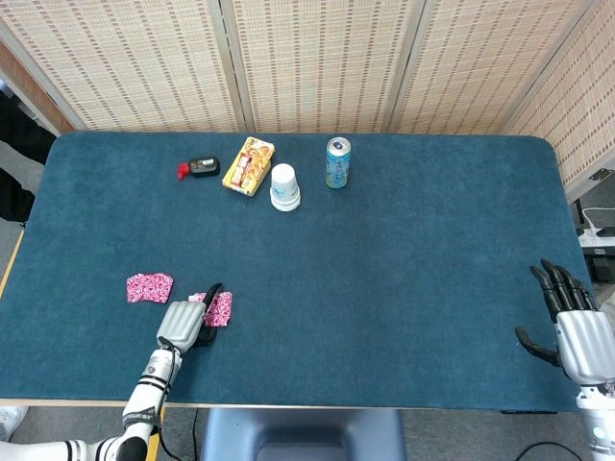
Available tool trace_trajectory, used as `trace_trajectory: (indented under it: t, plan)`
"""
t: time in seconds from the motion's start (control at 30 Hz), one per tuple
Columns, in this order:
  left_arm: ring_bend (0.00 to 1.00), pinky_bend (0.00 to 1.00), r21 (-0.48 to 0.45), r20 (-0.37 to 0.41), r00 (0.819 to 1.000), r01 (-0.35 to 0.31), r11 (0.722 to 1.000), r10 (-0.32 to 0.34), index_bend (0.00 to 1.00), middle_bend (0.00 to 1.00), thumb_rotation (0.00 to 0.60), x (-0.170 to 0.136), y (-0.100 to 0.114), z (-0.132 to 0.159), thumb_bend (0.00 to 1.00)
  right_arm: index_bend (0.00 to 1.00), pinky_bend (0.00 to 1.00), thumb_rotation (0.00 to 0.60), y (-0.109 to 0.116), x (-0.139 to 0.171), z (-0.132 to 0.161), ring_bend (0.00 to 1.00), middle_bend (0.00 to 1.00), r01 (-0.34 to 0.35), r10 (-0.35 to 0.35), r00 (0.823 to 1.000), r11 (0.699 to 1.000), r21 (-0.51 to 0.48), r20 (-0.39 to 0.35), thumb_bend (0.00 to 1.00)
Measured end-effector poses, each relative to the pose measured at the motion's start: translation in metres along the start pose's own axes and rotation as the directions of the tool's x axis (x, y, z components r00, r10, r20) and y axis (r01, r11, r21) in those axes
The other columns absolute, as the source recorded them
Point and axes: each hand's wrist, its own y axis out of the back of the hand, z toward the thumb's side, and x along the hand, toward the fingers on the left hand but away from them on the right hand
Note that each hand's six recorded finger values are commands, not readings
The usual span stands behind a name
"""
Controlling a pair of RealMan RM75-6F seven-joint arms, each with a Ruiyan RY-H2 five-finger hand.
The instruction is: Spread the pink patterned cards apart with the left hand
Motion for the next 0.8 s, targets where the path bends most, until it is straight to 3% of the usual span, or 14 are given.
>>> trace_trajectory:
  t: [0.2, 0.53, 0.8]
  plan:
    - [1.0, 1.0, 0.008, -0.007, 1.0, -0.009, 1.0, 0.009, 0.01, 1.0, 0.6, 0.0054, -0.0004, -0.001, 0.4, 0.0, 0.14, 0.6, 0.0001, 0.0, -0.0002, 0.0, 0.0, -0.001, 0.001, 1.0, 1.0, -0.001, 0.0, 0.2]
    - [1.0, 1.0, 0.018, -0.019, 1.0, -0.021, 1.0, 0.021, 0.24, 1.0, 0.6, 0.005, 0.0019, -0.005, 0.39, 0.0, 0.14, 0.6, -0.0004, 0.0006, 0.0, 0.0, 0.0, -0.003, 0.003, 1.0, 1.0, 0.0, 0.0, 0.2]
    - [1.0, 1.0, 0.03, -0.032, 0.999, -0.003, 1.0, 0.004, 0.19, 1.0, 0.6, 0.0051, -0.0009, -0.0072, 0.39, 0.0, 0.14, 0.6, -0.0004, 0.0014, -0.0004, 0.0, 0.0, -0.003, 0.003, 1.0, 1.0, 0.0, 0.0, 0.2]
